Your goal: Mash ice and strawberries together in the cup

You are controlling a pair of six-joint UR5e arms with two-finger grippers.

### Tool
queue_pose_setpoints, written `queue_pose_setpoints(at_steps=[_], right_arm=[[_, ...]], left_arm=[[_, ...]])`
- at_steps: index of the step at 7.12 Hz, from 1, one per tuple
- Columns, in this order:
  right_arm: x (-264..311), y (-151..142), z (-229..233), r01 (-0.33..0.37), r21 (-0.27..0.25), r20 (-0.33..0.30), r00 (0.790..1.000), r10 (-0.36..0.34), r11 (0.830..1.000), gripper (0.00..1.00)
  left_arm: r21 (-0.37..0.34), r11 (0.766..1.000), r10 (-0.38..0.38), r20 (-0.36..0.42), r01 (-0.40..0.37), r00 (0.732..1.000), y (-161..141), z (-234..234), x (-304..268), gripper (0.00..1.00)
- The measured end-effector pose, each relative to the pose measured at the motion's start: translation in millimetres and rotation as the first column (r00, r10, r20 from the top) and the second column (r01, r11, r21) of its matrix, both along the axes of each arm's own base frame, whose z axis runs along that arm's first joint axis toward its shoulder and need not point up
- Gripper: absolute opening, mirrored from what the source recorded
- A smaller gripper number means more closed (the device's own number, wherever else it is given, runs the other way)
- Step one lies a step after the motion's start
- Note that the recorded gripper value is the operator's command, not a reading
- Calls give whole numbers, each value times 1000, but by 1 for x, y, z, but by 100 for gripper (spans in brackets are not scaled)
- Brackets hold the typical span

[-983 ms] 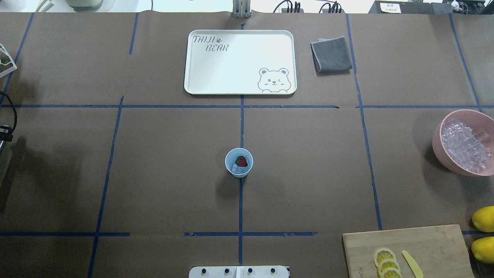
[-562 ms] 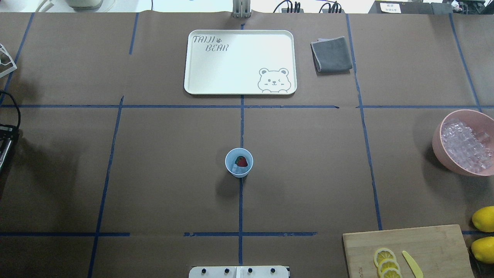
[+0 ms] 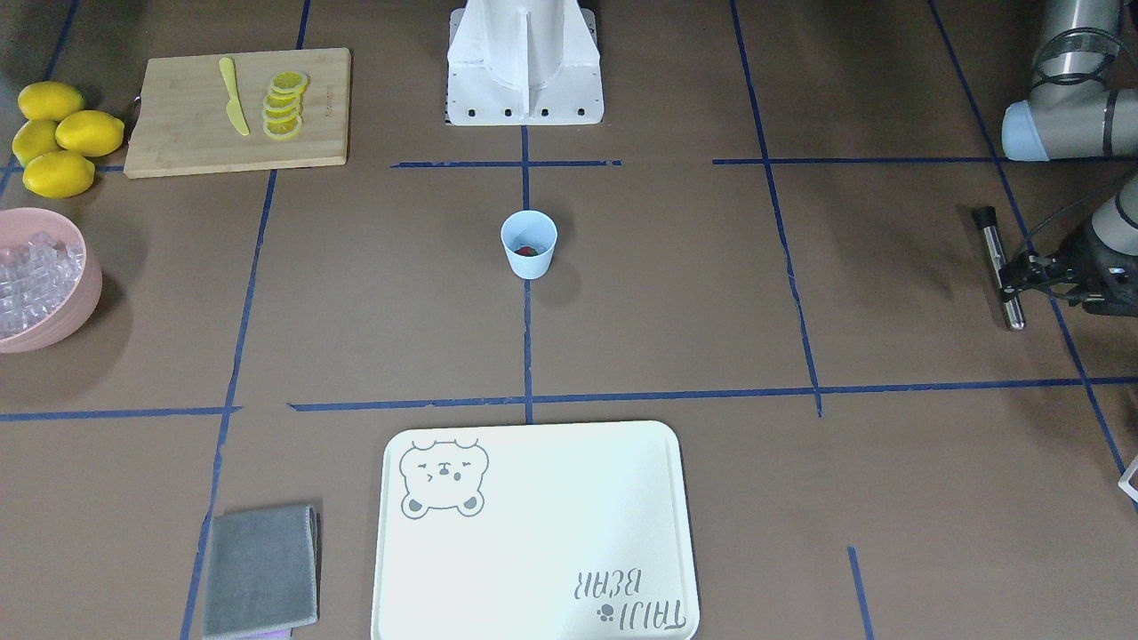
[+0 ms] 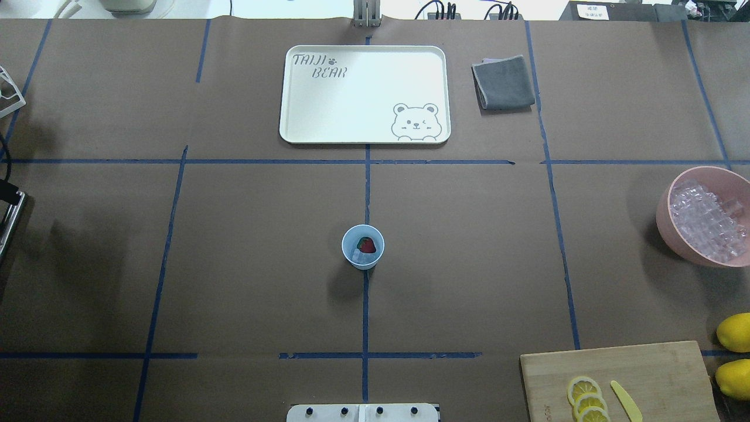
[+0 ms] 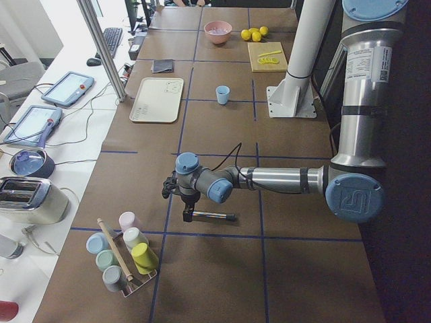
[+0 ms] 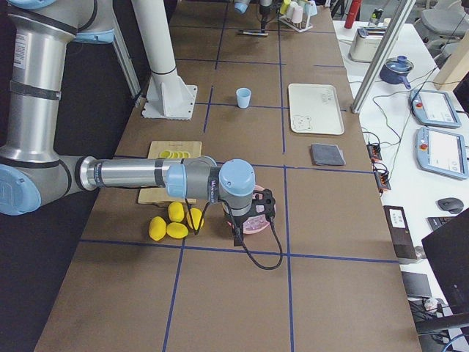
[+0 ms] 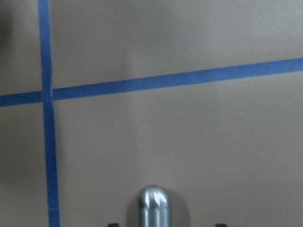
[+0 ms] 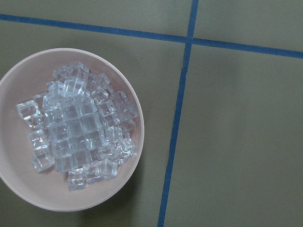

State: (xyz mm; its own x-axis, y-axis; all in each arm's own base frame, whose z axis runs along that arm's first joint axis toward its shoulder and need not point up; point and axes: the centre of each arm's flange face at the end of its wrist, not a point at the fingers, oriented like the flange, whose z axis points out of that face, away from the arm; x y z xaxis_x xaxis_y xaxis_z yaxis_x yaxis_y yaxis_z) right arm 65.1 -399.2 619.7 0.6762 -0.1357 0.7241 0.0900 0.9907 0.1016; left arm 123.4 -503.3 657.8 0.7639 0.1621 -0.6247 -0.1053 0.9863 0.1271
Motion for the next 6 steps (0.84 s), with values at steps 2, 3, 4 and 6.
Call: queue_pose_setpoints(at_steps=[2, 3, 4, 6], right_arm=[[0, 0, -1, 0, 1, 0, 1000, 0, 1000, 100], [0, 0, -1, 0, 1, 0, 1000, 0, 1000, 100], [0, 0, -1, 0, 1, 1, 1000, 0, 1000, 100], [0, 2, -1, 0, 1, 1, 1000, 0, 1000, 100]], left_arm=[[6, 999, 42, 25, -42, 999, -5, -38, -82, 100], [0, 1000, 21, -17, -21, 1000, 1, -53, -127, 100], [-15, 1000, -16, -99, 15, 995, 14, -55, -161, 100], [-41, 997, -65, -175, 59, 982, 32, -47, -188, 100]])
